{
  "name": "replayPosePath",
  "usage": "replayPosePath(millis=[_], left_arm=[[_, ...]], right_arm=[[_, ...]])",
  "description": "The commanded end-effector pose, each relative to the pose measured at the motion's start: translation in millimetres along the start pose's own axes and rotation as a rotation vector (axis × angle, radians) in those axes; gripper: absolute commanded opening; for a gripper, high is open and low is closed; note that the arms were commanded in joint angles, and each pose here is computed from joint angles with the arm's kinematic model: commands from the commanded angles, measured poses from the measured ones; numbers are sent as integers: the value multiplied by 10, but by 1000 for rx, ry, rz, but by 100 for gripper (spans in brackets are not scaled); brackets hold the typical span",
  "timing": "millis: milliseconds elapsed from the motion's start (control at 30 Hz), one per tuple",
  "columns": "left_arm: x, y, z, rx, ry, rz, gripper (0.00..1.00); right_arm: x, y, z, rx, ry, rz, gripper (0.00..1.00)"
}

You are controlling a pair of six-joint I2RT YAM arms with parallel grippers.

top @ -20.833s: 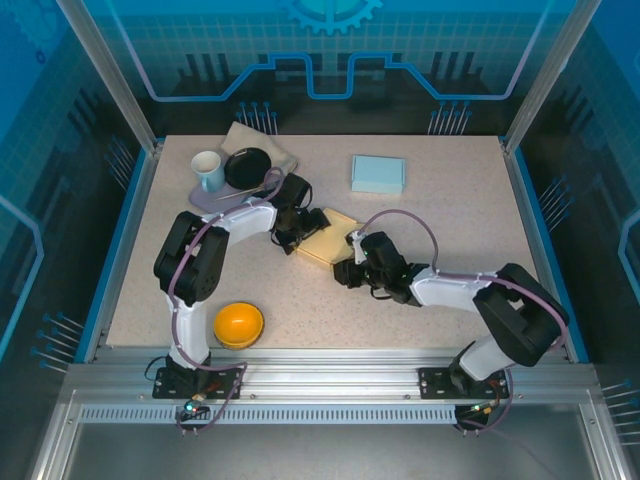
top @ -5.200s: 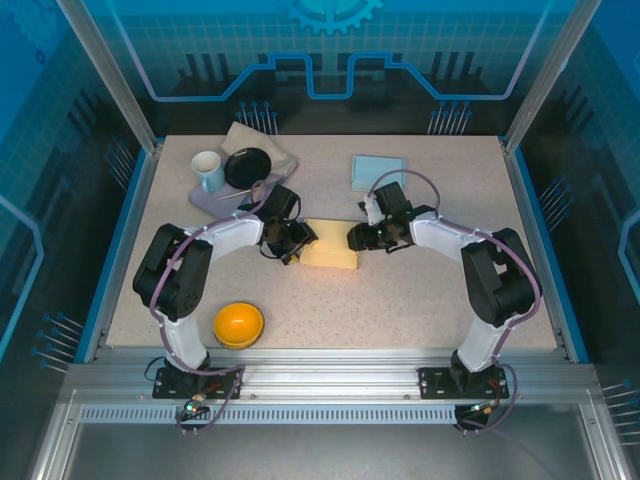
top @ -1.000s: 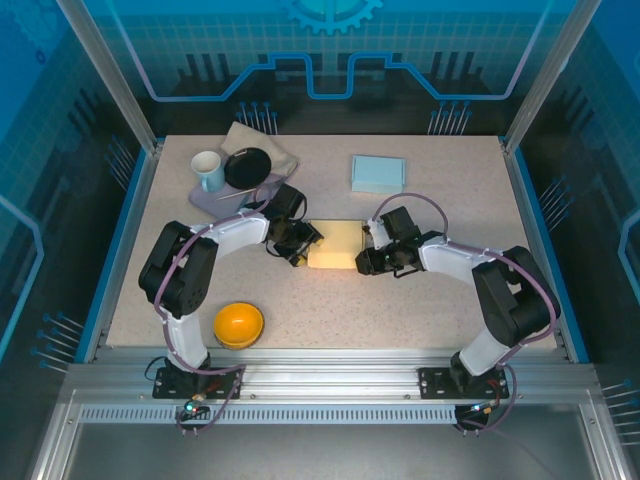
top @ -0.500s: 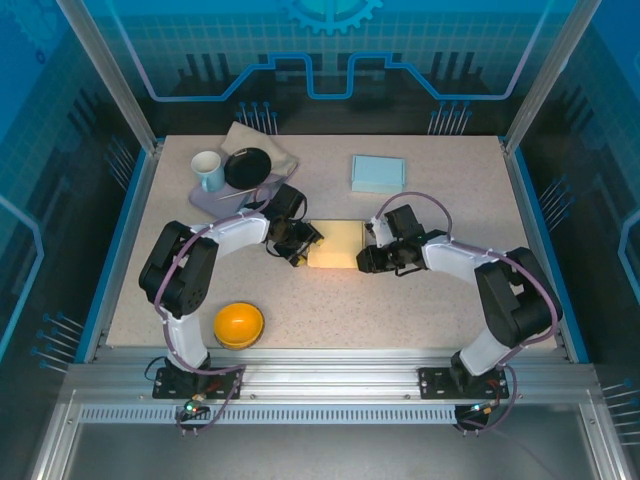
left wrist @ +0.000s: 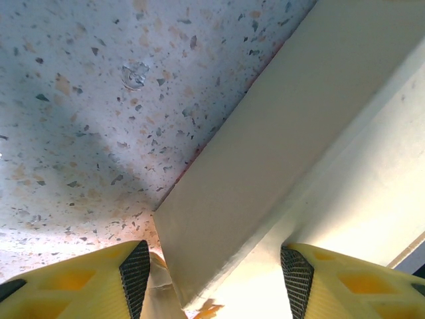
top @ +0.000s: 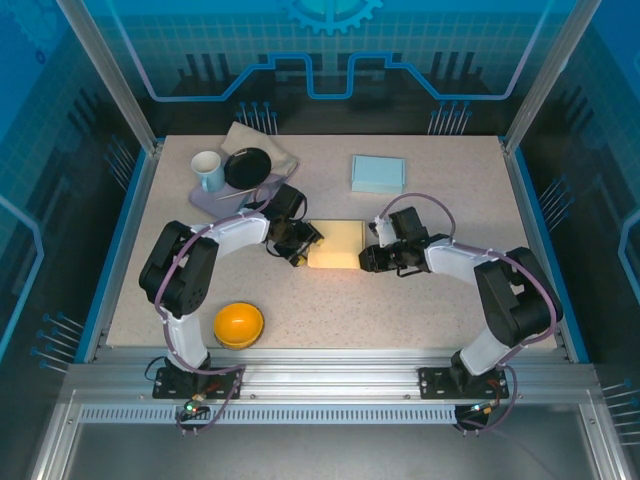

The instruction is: Fold the paper box

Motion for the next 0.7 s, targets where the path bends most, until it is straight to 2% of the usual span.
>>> replayPosePath(millis=[0, 100, 333, 500, 667], left_arm=[[-1, 293, -186, 150, 1, 32, 59], [-2, 291, -187, 150, 1, 33, 59], [0, 288, -199, 149, 4, 36, 59], [-3, 291, -203, 148, 6, 42, 59], [-3, 293, -198, 149, 6, 41, 59]], right_arm=[[11, -30, -15, 33, -11, -5, 27], [10, -10, 0, 45, -5, -22, 36], [1, 7, 11, 46, 36, -61, 37], [-33, -33, -25, 24, 64, -113, 42], [4, 0, -59, 72, 52, -129, 42]])
Point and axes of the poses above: each hand's point on the last joint's axis, 136 mm out from that joint toward the fingers, its own z axis back along the fingers, its own y axis along the line the jaws close on, x = y × z, the point moved 7 cm from there along z, back along the fingers, and after that the axes turned 1 degree about z, right-handed, at the moved point
